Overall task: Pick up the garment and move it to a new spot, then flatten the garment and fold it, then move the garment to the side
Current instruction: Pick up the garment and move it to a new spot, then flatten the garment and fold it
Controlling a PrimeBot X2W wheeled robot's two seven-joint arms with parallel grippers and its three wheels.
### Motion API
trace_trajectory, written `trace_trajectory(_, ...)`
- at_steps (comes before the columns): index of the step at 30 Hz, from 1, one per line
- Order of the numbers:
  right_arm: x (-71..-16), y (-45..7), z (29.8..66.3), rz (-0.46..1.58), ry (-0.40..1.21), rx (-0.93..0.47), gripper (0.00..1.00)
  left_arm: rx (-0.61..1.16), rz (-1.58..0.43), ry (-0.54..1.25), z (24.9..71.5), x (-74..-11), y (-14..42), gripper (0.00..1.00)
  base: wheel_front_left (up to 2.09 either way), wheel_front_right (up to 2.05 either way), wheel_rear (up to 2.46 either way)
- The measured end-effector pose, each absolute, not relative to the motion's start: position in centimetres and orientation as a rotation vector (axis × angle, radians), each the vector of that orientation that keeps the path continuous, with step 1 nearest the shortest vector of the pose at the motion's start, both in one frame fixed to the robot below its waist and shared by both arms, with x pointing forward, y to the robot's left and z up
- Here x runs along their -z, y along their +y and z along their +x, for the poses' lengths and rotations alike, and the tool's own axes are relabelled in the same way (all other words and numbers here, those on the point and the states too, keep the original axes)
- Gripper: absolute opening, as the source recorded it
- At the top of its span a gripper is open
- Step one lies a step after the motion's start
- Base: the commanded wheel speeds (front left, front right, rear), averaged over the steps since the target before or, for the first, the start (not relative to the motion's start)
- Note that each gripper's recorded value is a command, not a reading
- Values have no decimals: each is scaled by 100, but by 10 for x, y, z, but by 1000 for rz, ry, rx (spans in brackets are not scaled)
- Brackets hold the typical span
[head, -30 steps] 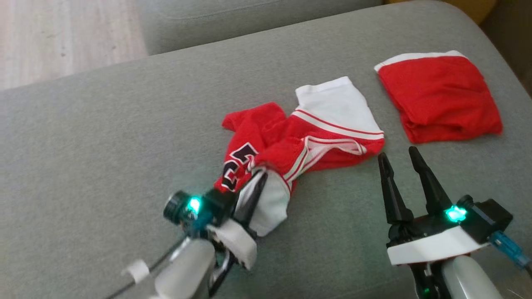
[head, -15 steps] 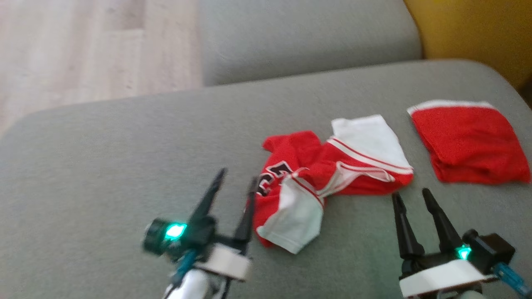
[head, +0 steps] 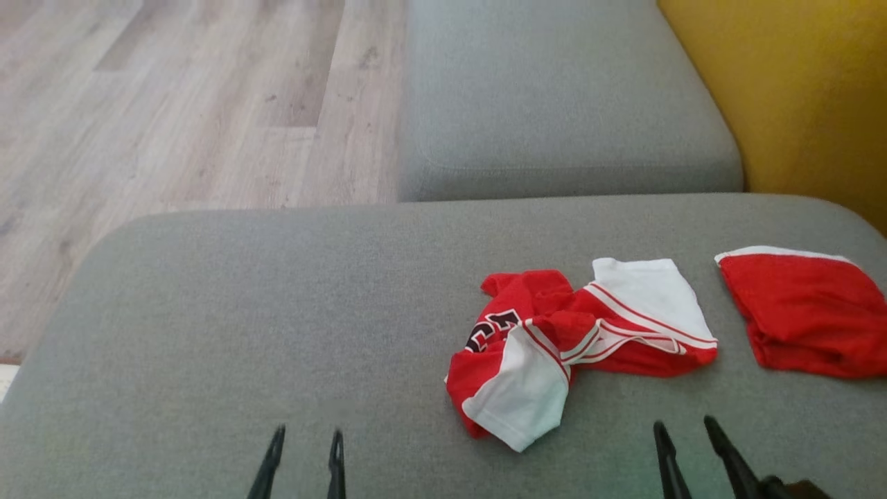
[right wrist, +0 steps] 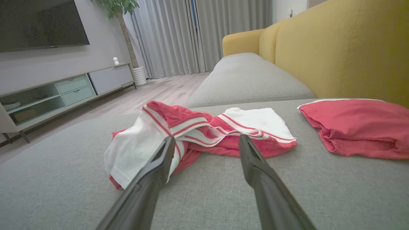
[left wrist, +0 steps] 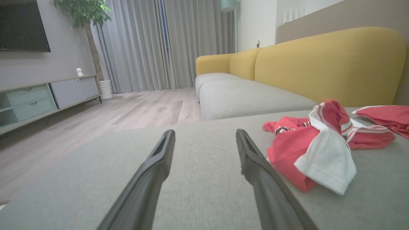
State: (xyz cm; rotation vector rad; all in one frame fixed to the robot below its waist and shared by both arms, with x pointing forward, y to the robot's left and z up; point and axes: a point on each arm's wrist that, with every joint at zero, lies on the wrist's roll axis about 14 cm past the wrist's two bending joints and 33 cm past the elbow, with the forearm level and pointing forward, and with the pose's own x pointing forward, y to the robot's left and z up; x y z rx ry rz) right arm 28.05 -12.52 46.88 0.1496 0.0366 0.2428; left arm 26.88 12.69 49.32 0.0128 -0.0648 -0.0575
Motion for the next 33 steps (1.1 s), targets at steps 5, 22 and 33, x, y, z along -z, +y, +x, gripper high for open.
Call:
trace_trajectory(5,-471,-125,276,140,24,-244,100,67,14,-51,257,-487,127,100,0,0,0)
trace_trajectory(22,-475,-127,273,137,8,-235,100,80,11,-63,257,-489,126,100,0,0,0)
trace_trajectory(33,-469,-136,268,153,21,-194,100,154,8,-52,268,-489,105,100,0,0,0)
